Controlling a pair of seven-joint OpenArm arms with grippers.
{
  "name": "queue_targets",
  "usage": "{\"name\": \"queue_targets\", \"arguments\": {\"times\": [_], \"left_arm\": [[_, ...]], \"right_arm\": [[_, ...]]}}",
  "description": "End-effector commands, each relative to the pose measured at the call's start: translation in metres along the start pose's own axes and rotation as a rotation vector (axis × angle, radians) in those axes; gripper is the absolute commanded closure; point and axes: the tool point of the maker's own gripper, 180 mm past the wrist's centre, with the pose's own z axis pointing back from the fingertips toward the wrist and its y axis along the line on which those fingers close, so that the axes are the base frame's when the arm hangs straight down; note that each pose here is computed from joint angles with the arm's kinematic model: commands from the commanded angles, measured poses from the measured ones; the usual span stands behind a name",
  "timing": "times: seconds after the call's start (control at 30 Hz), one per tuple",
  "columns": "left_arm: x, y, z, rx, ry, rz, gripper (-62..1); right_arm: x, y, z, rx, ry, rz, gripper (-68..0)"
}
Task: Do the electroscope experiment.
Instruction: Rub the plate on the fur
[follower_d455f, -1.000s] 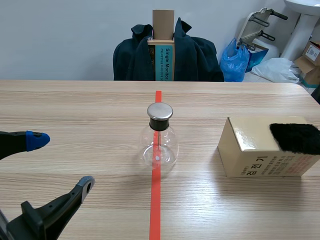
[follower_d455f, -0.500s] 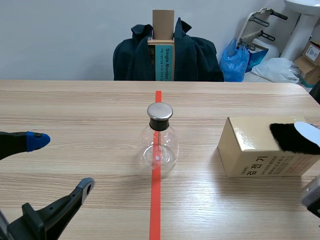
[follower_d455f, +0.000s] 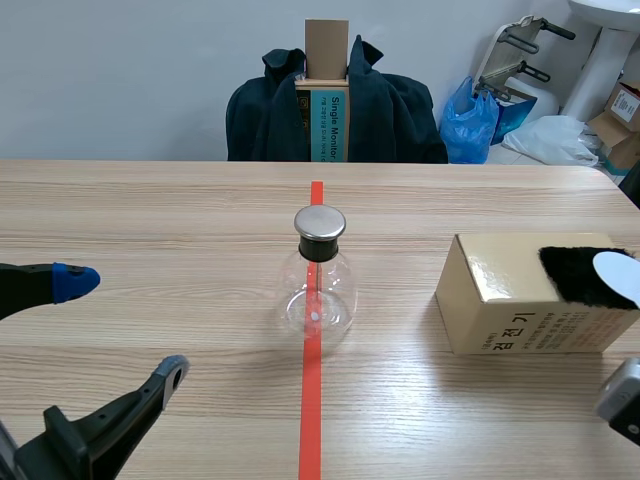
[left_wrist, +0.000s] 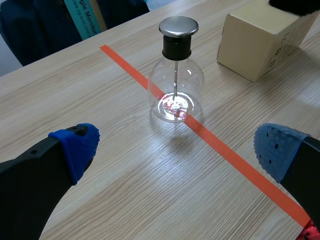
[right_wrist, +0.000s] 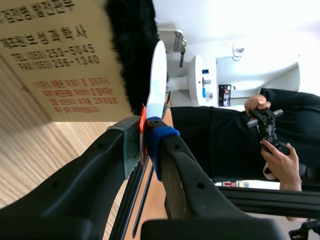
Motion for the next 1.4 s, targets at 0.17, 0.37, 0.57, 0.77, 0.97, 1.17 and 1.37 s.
{"name": "queue_targets", "arguments": {"times": [0.17,0.37,0.57,0.77,0.97,1.17,1.37], "left_arm": [[0.006,-0.001,-0.001,-0.002,-0.030,0.009,-62.3],[0.006,-0.001,-0.001,-0.002,-0.030,0.010,-62.3],[0.006,-0.001,-0.001,-0.002,-0.030,0.010,-62.3],[0.006,-0.001,-0.001,-0.002,-0.030,0.010,-62.3],[0.006,-0.001,-0.001,-0.001,-0.030,0.010,-62.3],[0.006,-0.001,-0.001,-0.001,-0.030,0.010,-62.3],[0.006,-0.001,-0.001,-0.001,-0.030,0.010,-62.3]], "right_arm": [[-0.003,-0.004,-0.002,0.009,-0.007,0.022,-0.8],[0.006,0.020,0.000,0.139,-0.060,0.068,-0.8],[0.014,0.028,0.002,0.181,-0.103,0.076,-0.8],[-0.005,0.026,0.001,0.176,-0.002,0.083,-0.8],[0.004,0.028,-0.001,0.178,-0.038,0.078,-0.8],[0.022,0.027,-0.002,0.175,-0.134,0.071,-0.8],[-0.009,0.026,-0.003,0.171,0.046,0.086,-0.8]]}}
